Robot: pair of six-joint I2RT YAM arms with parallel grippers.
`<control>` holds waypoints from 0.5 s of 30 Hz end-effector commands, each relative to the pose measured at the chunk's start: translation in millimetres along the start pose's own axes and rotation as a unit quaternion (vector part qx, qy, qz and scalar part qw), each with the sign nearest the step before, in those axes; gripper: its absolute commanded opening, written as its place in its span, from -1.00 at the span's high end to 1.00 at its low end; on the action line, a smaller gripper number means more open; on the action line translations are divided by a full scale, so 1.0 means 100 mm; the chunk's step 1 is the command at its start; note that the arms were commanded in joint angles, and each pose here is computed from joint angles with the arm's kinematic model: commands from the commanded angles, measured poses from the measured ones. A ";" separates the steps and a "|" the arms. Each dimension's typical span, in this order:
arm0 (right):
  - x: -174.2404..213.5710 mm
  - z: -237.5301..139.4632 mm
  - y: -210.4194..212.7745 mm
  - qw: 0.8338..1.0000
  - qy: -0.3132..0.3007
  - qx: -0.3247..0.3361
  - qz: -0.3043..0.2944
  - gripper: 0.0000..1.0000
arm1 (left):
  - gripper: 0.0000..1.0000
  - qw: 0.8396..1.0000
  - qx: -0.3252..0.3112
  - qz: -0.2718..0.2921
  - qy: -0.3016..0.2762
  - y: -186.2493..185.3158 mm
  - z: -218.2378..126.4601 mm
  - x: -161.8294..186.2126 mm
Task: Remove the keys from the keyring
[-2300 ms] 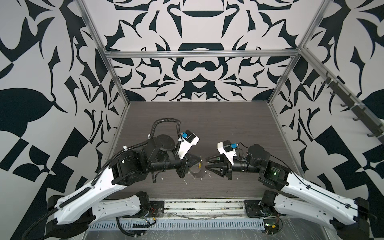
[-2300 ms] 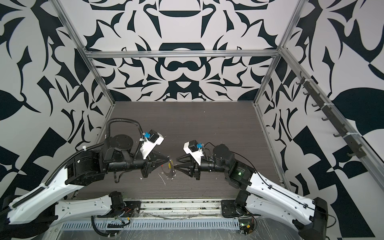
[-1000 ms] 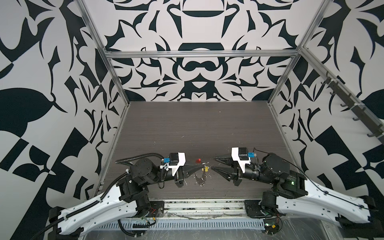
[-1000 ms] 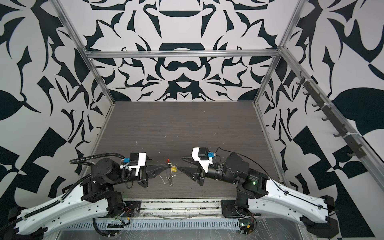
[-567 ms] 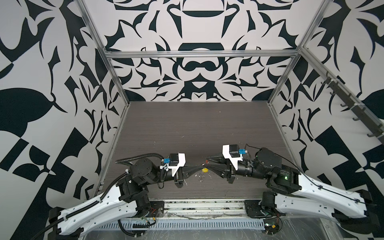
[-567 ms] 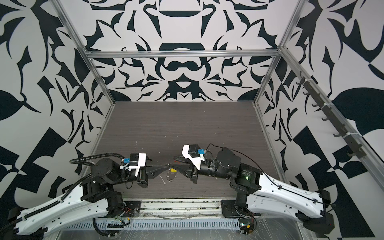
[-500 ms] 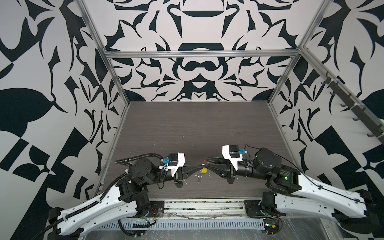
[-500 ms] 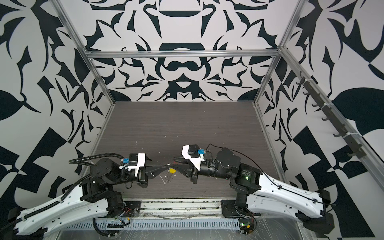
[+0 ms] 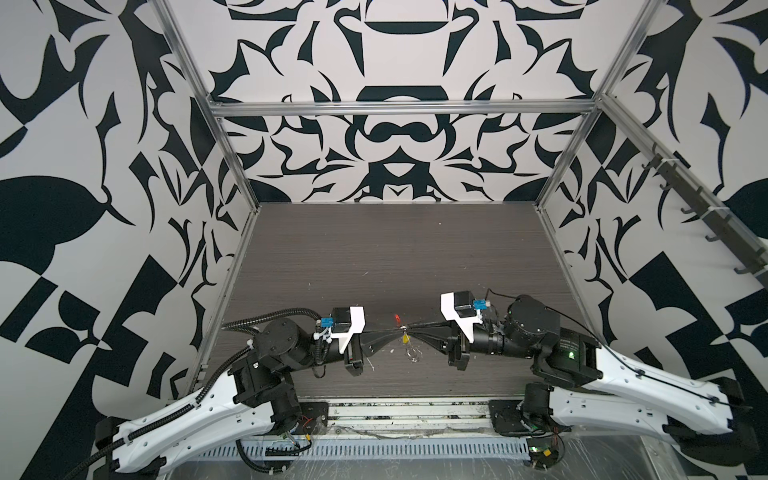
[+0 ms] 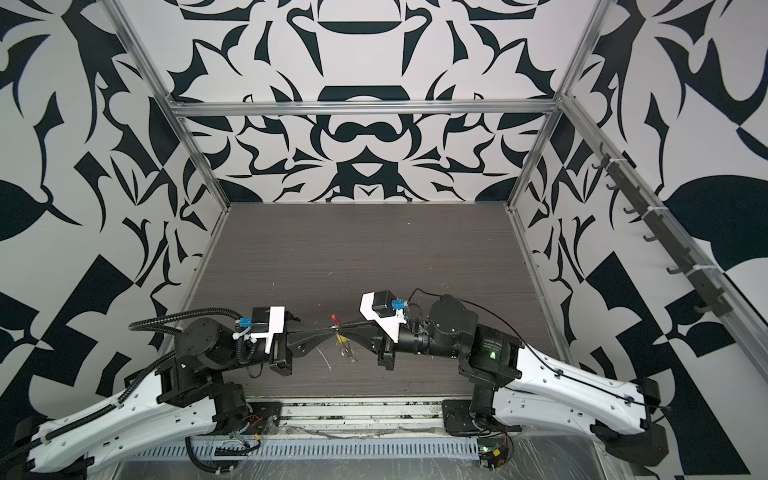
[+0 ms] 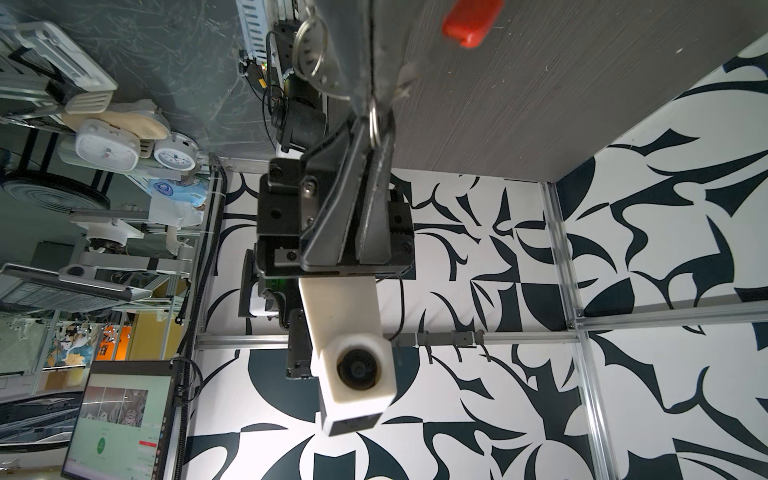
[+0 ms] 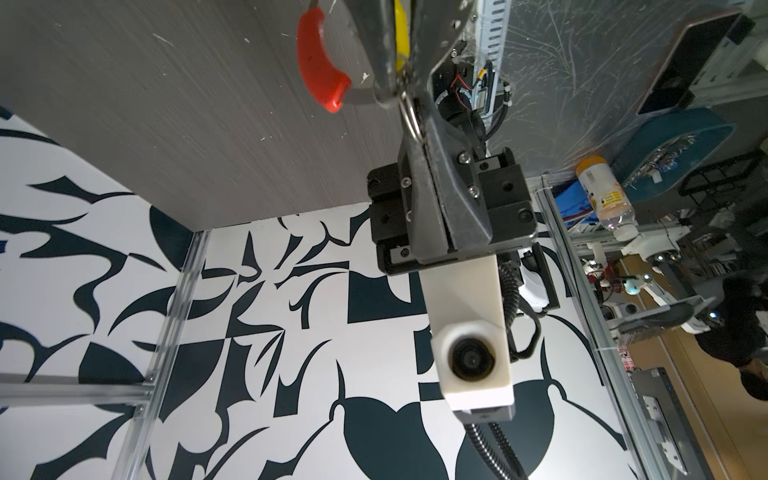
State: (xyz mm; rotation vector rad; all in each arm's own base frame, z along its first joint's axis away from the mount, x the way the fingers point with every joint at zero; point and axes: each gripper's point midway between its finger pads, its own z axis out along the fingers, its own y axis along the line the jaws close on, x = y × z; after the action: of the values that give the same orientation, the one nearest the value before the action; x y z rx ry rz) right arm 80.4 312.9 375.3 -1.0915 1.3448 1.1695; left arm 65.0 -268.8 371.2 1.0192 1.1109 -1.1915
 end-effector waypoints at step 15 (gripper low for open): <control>-0.06 -0.07 0.09 1.000 -0.016 -0.021 0.001 0.10 | 1.00 0.999 0.019 0.015 -0.045 -0.12 -0.13 -0.23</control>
State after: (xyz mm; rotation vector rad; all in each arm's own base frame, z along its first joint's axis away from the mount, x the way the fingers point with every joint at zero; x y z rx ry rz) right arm 76.2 308.2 380.4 -1.0903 1.3305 1.1869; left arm 59.2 -258.4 380.0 1.0058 1.0736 -1.1993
